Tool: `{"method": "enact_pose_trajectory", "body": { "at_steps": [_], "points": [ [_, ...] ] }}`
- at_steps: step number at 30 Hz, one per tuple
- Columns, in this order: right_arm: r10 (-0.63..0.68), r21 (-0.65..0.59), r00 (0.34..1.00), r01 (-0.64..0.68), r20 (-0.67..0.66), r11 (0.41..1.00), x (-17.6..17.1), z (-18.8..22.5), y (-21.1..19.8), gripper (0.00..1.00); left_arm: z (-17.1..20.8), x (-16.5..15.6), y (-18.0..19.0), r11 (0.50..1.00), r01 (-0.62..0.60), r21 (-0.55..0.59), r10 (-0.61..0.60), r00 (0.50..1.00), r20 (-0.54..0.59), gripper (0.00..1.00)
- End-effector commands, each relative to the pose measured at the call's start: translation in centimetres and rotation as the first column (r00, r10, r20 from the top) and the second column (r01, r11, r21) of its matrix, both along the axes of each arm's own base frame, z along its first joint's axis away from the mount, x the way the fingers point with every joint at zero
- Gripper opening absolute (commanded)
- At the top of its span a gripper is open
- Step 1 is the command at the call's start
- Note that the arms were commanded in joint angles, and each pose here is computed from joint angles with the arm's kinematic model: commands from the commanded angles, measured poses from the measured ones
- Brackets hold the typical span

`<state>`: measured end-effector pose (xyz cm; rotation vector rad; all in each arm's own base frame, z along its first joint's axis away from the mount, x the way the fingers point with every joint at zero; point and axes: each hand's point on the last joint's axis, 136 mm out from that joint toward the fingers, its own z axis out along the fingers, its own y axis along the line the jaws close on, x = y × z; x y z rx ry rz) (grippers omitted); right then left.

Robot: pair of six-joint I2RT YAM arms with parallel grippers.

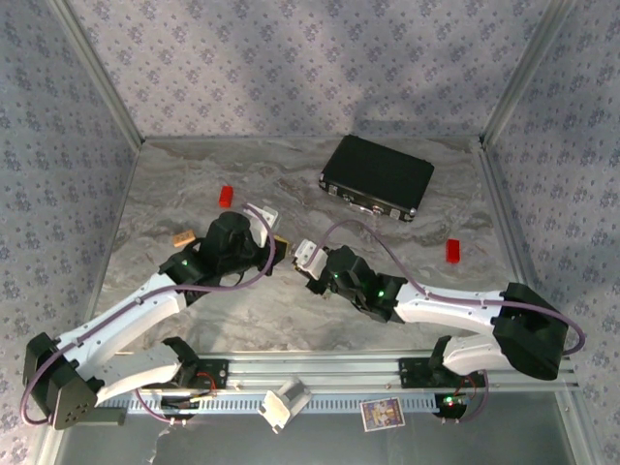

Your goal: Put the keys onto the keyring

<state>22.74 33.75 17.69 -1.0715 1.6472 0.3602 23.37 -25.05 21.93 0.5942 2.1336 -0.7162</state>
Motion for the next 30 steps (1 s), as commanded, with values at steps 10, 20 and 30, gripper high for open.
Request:
{"method": "enact_pose_trajectory", "body": {
  "at_steps": [10, 20, 30],
  "points": [
    [0.087, 0.0, 0.993, -0.087, 0.083, 0.996, -1.3, 1.7, 1.3, 0.0, 1.5, 0.3, -0.5, 1.0, 0.011, -0.012, -0.01, 0.999, 0.036, 0.0],
    [0.21, 0.022, 0.977, -0.211, 0.039, 0.977, -3.7, 2.4, 1.0, 0.42, 1.7, -0.1, -0.5, 0.995, 0.087, -0.043, -0.074, 0.967, 0.244, 0.0],
    [0.351, 0.178, 0.934, -0.336, -0.06, 0.925, -4.9, 6.4, -4.8, 0.4, 2.7, -2.8, -1.8, 0.948, 0.297, -0.118, -0.206, 0.85, 0.484, 0.0]
  ]
}}
